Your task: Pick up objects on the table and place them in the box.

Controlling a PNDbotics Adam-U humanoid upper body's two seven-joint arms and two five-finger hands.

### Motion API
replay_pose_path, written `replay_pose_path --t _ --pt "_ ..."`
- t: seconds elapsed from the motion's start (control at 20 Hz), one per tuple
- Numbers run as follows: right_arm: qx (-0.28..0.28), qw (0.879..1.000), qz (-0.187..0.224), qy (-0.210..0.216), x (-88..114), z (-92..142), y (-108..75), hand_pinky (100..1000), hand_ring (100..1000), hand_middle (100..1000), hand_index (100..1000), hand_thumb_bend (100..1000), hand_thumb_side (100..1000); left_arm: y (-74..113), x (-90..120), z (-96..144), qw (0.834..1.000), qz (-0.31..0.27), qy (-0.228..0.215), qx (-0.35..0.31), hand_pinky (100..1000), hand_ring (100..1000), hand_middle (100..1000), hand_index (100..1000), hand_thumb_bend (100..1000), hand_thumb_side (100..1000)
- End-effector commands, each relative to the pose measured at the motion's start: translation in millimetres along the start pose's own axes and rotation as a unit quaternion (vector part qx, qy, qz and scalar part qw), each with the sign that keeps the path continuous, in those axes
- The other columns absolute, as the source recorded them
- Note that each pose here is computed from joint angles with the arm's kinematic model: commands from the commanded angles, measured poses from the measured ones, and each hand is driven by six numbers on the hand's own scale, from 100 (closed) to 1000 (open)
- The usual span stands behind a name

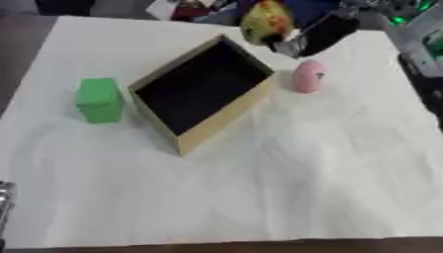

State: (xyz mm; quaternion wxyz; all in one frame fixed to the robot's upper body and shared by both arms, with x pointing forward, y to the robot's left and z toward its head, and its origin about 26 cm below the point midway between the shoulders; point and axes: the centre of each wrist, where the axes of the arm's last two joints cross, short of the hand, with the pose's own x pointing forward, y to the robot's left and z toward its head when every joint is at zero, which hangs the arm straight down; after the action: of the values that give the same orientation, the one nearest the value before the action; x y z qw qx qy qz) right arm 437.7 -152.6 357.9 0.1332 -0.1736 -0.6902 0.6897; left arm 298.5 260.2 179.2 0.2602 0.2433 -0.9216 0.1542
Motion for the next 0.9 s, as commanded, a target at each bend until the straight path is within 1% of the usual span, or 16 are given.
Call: replay_pose_path --t 0.05,0.35,0.65,0.75,0.8,0.85,0.9 --pt "-0.006 1.000 0.009 -0.010 7.1 -17.5 -4.6 836 769 557 739 100 186 -2.1 6.0 -4.5 1.000 0.010 -0.012 -0.002 752 618 624 821 238 1000" --pt "0.020 1.000 0.007 -0.019 13.3 -49.0 20.6 833 772 571 746 100 206 -4.1 6.9 -4.8 1.000 0.016 -0.011 -0.005 752 617 625 821 236 1000" --pt "0.033 0.999 0.010 -0.007 10.0 -65.7 45.1 828 775 583 750 100 218 -5.5 7.4 -4.8 1.000 0.020 -0.011 -0.007 752 617 625 822 236 1000" --pt "0.034 0.999 0.012 -0.001 8.0 -68.5 52.4 830 779 593 757 100 265 -5.8 7.5 -4.7 1.000 0.021 -0.011 -0.008 752 617 625 822 236 1000" --pt "0.035 0.999 0.015 0.001 7.5 -69.7 55.2 835 789 613 770 100 330 -5.8 7.5 -4.7 1.000 0.021 -0.011 -0.008 752 617 626 822 236 1000" --pt "0.039 0.999 0.020 0.001 7.2 -71.0 57.7 837 792 620 776 100 352 -5.7 7.5 -4.8 1.000 0.021 -0.011 -0.008 752 617 626 822 236 1000" --pt "0.045 0.999 0.025 0.000 7.1 -72.1 59.8 842 803 648 798 100 429 -5.8 7.5 -4.7 1.000 0.021 -0.011 -0.008 752 616 626 822 235 1000"
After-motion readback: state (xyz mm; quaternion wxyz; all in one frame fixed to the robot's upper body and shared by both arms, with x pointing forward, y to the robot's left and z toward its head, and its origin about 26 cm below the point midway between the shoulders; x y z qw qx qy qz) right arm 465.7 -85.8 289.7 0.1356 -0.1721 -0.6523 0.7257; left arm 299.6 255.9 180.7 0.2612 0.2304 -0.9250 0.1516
